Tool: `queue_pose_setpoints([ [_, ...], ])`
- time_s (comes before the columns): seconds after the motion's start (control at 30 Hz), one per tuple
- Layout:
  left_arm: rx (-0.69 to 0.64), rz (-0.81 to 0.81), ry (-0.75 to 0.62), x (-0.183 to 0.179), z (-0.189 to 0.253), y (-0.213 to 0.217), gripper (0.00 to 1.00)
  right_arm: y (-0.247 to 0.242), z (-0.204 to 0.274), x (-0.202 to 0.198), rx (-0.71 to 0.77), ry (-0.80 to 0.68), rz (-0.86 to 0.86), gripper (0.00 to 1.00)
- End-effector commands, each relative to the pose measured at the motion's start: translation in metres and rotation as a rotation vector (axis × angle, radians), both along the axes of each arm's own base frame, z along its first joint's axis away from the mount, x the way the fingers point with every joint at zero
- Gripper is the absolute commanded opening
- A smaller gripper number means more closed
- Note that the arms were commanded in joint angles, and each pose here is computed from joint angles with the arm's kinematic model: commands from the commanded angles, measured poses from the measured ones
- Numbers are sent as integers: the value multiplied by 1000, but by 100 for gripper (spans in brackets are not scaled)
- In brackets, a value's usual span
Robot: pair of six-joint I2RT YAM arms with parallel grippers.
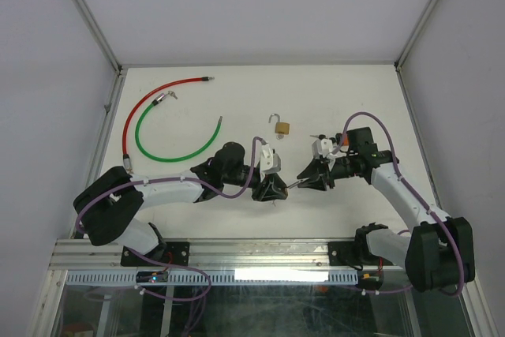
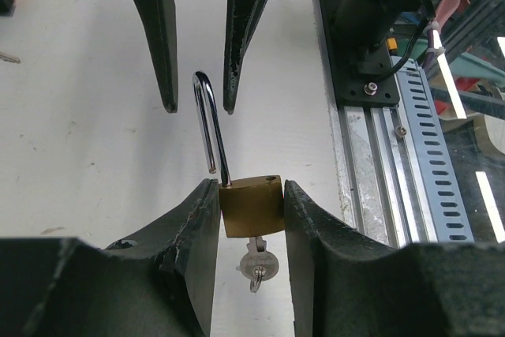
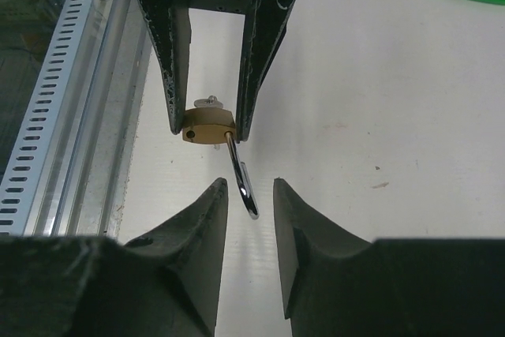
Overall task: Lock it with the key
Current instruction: Pick up the lock from the center of the board.
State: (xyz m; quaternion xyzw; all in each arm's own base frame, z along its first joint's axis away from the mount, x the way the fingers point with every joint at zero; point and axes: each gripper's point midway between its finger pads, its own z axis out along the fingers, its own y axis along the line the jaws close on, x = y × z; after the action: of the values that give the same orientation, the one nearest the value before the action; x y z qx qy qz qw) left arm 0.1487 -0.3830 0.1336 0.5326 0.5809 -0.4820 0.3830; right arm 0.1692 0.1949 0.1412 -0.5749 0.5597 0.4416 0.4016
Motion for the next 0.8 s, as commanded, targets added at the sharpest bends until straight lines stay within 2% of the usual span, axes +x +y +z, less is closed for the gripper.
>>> queue_pose_setpoints([
  [0.0,-124,-47,-82,-3,38,-12,0,5,10,1,27,-52,31,29],
  [0.17,-131,-39,-78,-3,39,-11,0,6,12,-1,32,-61,46,11],
  [0.27,-135,-18,-72,0,40,-11,5,6,14,-3,32,-72,56,1],
  [0.4,-128,45,-50,8,39,-11,18,6,20,-5,37,-80,60,0],
  [0.5,-112,122,-31,19,35,-10,34,6,26,-5,36,-69,50,0],
  [0.63,-107,187,-11,28,33,-7,49,4,31,-1,15,-40,23,0],
  [0.77,-144,245,21,37,39,-2,60,3,33,0,2,-28,13,0],
])
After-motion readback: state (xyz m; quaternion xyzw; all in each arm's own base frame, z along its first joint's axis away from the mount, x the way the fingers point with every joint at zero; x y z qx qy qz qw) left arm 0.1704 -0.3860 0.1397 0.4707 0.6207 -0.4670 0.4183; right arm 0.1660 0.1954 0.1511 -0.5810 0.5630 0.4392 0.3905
